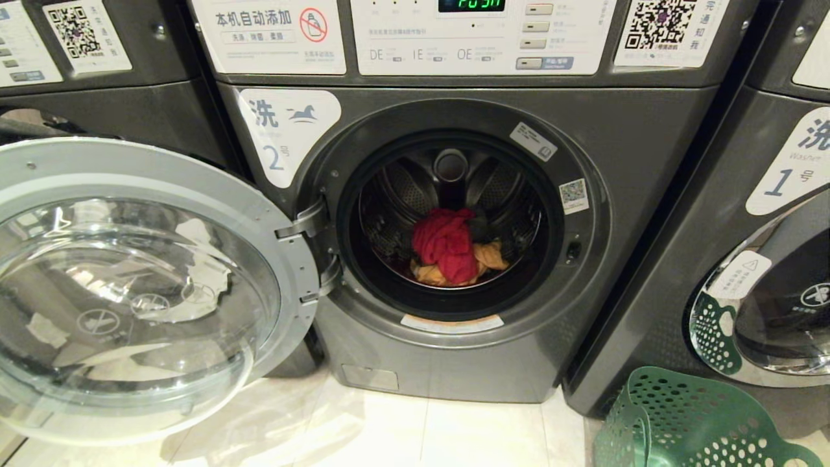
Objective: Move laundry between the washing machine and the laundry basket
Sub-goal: Pick a cloth and place it into the basket
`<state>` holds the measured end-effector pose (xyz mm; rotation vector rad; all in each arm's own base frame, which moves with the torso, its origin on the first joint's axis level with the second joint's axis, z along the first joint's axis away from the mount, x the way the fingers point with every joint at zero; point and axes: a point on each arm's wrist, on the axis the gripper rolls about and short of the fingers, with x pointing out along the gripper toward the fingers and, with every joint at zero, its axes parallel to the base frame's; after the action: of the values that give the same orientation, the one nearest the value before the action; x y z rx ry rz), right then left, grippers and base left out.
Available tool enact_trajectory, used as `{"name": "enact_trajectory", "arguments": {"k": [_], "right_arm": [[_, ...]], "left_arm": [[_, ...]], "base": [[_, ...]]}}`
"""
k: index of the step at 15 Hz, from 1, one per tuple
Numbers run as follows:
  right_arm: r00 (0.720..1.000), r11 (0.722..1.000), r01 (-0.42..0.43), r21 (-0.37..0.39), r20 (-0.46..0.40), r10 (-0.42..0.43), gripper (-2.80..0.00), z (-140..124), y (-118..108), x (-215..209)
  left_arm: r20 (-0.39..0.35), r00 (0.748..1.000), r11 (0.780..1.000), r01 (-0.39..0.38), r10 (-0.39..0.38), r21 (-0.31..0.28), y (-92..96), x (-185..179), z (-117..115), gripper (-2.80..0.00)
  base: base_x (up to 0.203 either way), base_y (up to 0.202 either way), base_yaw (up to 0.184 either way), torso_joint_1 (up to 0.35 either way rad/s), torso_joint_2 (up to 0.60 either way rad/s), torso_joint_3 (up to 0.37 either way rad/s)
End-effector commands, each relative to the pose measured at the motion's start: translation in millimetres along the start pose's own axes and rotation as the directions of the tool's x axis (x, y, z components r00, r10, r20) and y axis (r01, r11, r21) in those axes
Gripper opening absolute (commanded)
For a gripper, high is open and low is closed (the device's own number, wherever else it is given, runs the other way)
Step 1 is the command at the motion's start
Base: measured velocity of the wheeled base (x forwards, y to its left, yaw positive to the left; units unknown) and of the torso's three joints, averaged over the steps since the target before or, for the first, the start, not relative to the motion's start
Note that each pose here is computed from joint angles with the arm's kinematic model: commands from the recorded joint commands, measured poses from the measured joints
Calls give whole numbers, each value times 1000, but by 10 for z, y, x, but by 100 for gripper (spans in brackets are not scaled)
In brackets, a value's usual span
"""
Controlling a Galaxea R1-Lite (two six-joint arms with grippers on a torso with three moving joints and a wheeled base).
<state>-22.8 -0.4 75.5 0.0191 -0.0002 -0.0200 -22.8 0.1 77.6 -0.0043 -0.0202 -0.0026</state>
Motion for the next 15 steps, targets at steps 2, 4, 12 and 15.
{"name": "enact_trajectory", "arguments": {"k": [2, 4, 12, 15], "right_arm": [[1000, 1000, 0, 1, -2, 0, -280, 0, 0, 1], [1000, 1000, 0, 1, -1, 0, -280, 0, 0, 0], [1000, 1000, -2, -12, -2, 2, -280, 0, 0, 1], [1000, 1000, -2, -8, 0, 2, -280, 0, 0, 0]], "left_arm": [[-5, 1000, 1000, 0, 0, 0, 0, 4, -16, -280], [-5, 1000, 1000, 0, 0, 0, 0, 4, -16, -280], [-5, 1000, 1000, 0, 0, 0, 0, 4, -16, -280], [-5, 1000, 1000, 0, 0, 0, 0, 4, -15, -280]], "base": [[0, 0, 0, 0, 0, 0], [0, 0, 0, 0, 0, 0], [0, 0, 0, 0, 0, 0], [0, 0, 0, 0, 0, 0]]}}
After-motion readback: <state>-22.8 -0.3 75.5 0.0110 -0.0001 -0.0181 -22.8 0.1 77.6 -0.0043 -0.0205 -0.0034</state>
